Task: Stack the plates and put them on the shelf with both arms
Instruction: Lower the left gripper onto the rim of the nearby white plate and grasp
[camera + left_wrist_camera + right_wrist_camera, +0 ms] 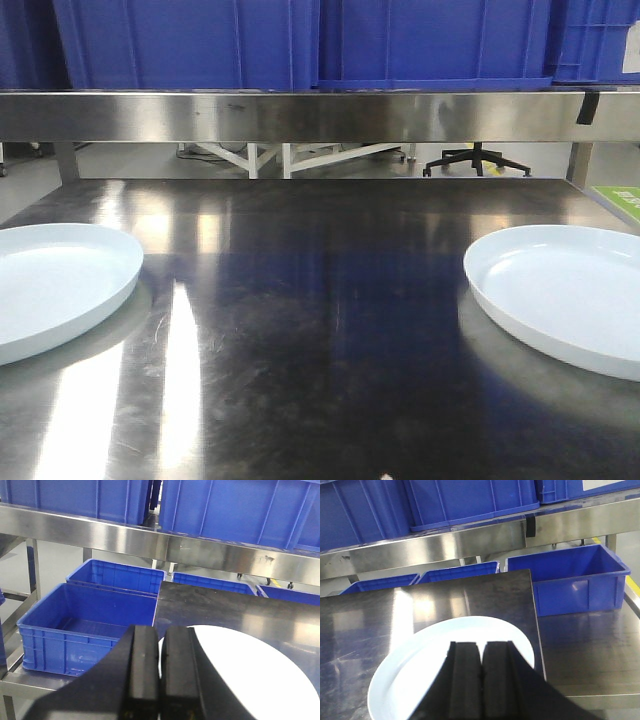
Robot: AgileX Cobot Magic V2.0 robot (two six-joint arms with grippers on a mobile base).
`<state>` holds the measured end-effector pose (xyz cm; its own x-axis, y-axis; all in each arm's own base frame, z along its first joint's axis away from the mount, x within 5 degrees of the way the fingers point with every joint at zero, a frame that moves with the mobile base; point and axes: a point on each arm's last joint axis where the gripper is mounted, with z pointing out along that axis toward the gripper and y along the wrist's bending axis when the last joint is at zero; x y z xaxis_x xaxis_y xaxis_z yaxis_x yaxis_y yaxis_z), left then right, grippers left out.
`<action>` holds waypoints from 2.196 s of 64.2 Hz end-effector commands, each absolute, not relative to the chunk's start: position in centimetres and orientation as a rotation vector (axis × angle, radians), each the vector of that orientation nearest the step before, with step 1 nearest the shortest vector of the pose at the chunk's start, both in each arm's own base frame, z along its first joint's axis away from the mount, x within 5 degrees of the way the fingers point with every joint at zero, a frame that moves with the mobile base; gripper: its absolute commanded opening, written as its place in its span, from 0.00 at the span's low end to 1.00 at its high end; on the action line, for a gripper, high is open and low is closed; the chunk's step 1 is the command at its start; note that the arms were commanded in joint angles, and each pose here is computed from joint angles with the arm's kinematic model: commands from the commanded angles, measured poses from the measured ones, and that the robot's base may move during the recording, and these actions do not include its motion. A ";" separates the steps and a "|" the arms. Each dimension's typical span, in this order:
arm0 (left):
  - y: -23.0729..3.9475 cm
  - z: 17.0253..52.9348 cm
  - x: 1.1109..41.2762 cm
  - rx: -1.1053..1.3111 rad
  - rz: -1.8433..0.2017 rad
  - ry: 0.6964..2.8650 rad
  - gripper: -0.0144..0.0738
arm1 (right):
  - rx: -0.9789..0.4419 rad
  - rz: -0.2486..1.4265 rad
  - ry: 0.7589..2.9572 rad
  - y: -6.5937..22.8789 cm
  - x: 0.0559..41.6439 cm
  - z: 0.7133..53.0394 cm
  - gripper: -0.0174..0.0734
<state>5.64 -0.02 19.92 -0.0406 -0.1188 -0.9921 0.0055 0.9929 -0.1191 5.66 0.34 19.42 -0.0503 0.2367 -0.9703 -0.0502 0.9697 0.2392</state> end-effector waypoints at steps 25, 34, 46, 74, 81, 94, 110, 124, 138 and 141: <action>-0.1 20.8 5.5 -0.088 -0.123 1.503 0.26 | 0.136 0.238 1.500 0.3 5.5 20.3 0.25; -0.1 20.8 5.5 -0.088 -0.123 1.503 0.26 | 0.136 0.238 1.500 0.3 5.5 20.3 0.25; -0.1 20.8 5.5 -0.088 -0.123 1.503 0.26 | 0.136 0.238 1.500 0.3 5.5 20.3 0.25; 0.2 32.3 10.0 0.015 0.051 1.788 0.26 | 0.136 0.238 1.500 0.3 5.5 20.3 0.25; -0.1 36.1 13.7 0.065 0.114 1.919 0.26 | 0.136 0.238 1.500 0.3 5.5 20.3 0.25; -0.8 37.1 19.1 0.102 0.148 2.117 0.26 | 0.136 0.238 1.500 0.3 5.5 20.3 0.25; -1.0 36.6 19.8 0.097 0.127 2.140 0.26 | 0.136 0.238 1.500 0.3 5.5 20.3 0.25; -0.9 36.6 19.9 0.103 0.140 2.139 0.26 | 0.136 0.238 1.500 0.3 5.5 20.3 0.25; -0.9 36.5 19.8 0.099 0.138 2.152 0.26 | 0.136 0.238 1.500 0.3 5.5 20.3 0.25; -0.9 36.5 19.8 0.099 0.137 2.148 0.26 | 0.136 0.238 1.500 0.3 5.5 20.3 0.25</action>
